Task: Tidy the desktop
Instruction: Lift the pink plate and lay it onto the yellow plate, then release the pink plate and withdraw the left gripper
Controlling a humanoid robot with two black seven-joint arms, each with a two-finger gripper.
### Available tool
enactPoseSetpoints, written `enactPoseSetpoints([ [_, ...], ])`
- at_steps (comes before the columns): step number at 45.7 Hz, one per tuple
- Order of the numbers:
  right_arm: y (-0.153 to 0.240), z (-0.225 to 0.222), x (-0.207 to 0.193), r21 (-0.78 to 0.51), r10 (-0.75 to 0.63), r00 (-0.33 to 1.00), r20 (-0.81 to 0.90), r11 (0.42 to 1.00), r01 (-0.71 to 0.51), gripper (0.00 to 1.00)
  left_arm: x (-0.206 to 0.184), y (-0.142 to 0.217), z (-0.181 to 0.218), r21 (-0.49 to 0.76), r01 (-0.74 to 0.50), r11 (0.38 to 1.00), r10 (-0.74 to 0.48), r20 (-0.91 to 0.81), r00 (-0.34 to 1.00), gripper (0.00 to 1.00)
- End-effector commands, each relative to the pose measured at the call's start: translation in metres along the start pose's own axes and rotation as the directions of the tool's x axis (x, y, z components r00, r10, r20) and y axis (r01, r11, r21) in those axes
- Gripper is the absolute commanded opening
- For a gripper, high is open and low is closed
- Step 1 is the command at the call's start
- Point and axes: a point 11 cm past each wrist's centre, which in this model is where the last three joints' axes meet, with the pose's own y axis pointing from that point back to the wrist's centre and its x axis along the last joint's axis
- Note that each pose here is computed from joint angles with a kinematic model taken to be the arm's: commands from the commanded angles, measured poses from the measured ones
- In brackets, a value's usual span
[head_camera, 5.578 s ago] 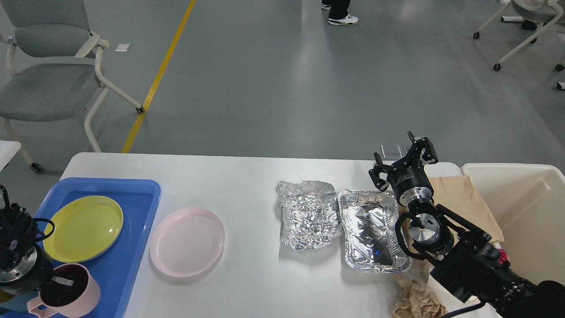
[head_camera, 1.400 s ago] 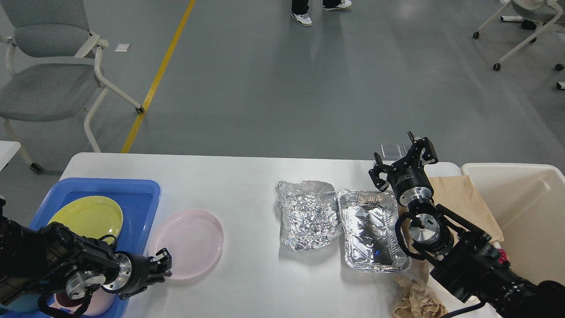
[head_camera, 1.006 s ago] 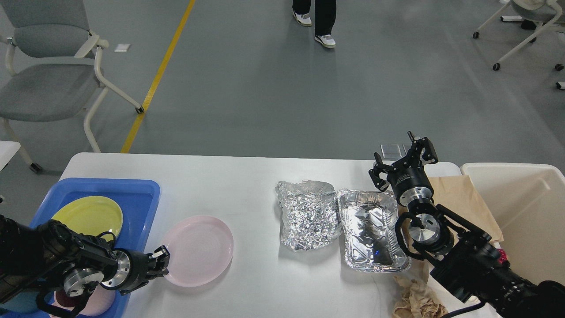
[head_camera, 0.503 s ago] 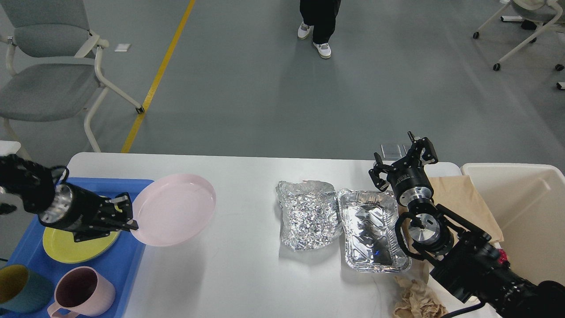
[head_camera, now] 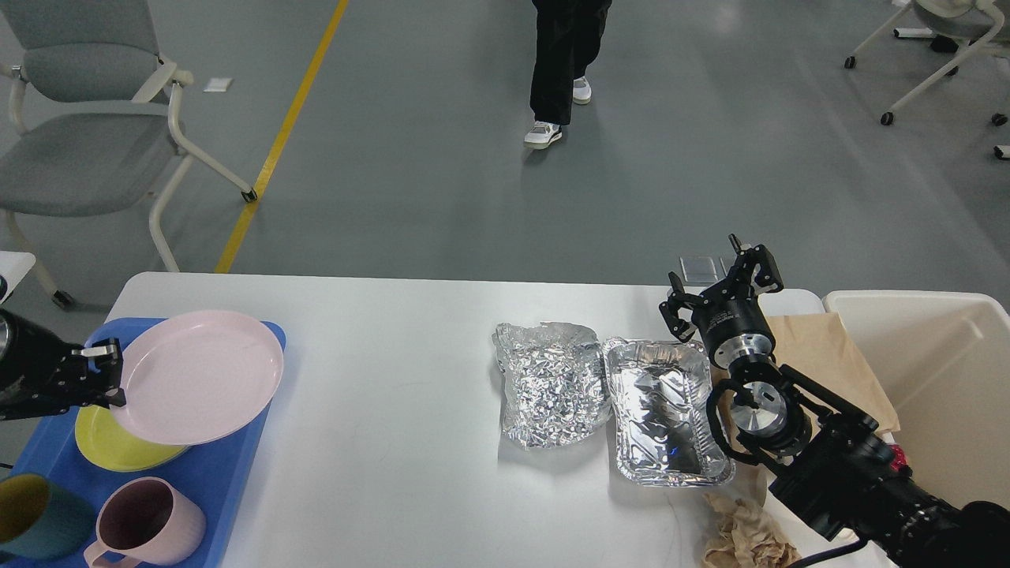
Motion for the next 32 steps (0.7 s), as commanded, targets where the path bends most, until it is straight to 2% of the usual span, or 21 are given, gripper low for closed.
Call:
enactPoseSetpoints([
  [1, 0.000, 0.000, 0.000, 0.000, 0.000, 1.000, 0.000, 1.000, 0.000, 1.00, -0.003, -0.024, -0.026, 0.032, -0.056, 0.998, 0.056, -0.013, 0.998, 0.00],
  [11, 0.000, 0.000, 0.000, 0.000, 0.000, 1.000, 0.000, 1.000, 0.000, 1.00, 0.016, -0.035, -0.052, 0.061, -0.250, 0.966, 0.251, -0.012, 0.968, 0.00],
  [23, 0.000, 0.000, 0.000, 0.000, 0.000, 1.000, 0.000, 1.000, 0.000, 1.00, 0.021, -0.058, -0.071, 0.082, -0.343, 0.936, 0.346, -0.026, 0.938, 0.00],
  [32, 0.000, 0.000, 0.000, 0.000, 0.000, 1.000, 0.000, 1.000, 0.000, 1.00, 0.010, -0.070, -0.076, 0.086, -0.327, 0.941, 0.332, -0.042, 0.942, 0.00],
])
